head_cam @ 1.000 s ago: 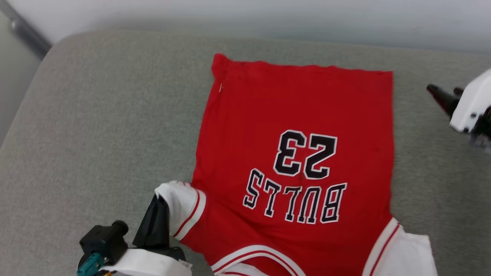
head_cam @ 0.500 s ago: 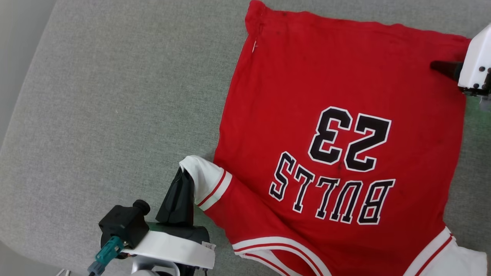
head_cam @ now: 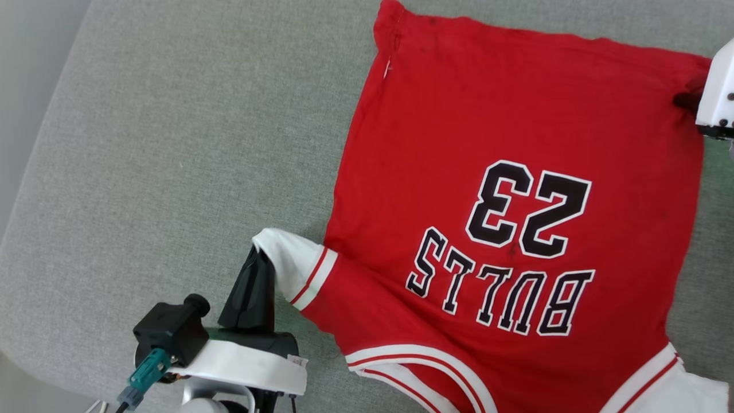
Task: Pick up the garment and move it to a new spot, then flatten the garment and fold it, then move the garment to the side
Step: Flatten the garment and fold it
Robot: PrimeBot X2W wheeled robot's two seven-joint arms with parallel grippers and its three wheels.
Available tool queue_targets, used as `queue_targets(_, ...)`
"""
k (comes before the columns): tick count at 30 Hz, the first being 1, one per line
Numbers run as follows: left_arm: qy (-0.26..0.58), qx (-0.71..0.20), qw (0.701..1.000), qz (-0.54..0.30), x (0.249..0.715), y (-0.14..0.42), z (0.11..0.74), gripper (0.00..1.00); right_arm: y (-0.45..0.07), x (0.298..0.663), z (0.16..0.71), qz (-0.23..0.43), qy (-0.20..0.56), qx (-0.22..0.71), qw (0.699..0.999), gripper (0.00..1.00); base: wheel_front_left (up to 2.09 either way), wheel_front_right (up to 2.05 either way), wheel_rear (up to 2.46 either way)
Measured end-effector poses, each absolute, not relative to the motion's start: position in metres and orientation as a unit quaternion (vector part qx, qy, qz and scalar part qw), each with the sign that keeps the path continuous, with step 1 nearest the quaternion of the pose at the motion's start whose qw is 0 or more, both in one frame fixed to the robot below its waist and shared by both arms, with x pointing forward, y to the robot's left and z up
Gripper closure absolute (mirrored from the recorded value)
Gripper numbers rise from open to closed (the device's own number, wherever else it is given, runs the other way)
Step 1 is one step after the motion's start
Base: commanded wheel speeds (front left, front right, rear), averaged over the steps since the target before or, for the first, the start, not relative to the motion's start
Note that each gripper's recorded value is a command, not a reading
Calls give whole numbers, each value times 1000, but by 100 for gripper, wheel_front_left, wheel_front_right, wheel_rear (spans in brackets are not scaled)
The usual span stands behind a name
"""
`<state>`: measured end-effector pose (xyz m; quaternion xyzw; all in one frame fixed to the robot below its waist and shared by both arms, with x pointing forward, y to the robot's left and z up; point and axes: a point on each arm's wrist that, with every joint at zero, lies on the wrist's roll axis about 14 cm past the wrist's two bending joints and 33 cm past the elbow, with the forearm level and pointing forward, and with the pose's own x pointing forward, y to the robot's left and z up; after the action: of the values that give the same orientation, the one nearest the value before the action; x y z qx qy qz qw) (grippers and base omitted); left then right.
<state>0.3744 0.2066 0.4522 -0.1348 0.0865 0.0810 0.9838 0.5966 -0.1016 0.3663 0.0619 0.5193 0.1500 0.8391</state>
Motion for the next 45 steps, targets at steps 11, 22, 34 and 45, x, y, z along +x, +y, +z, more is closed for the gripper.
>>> queue_targets(11,89,-139,982,87,350,212,460,100,-144,576,450,145,436,-38,887,100,0,0,0)
queue_targets(22,107,-147,981,71,333,205,455,100,-230,444,469,110,472,-105,868,100,0,0,0)
queue_targets(34,112,-139,984,1,346,171,459,100,-270,237,388,44,603,30,796,100,0,0,0)
queue_targets(45,120,-137,983,-8,351,166,457,100,-265,275,403,0,437,77,896,0,0,0,0)
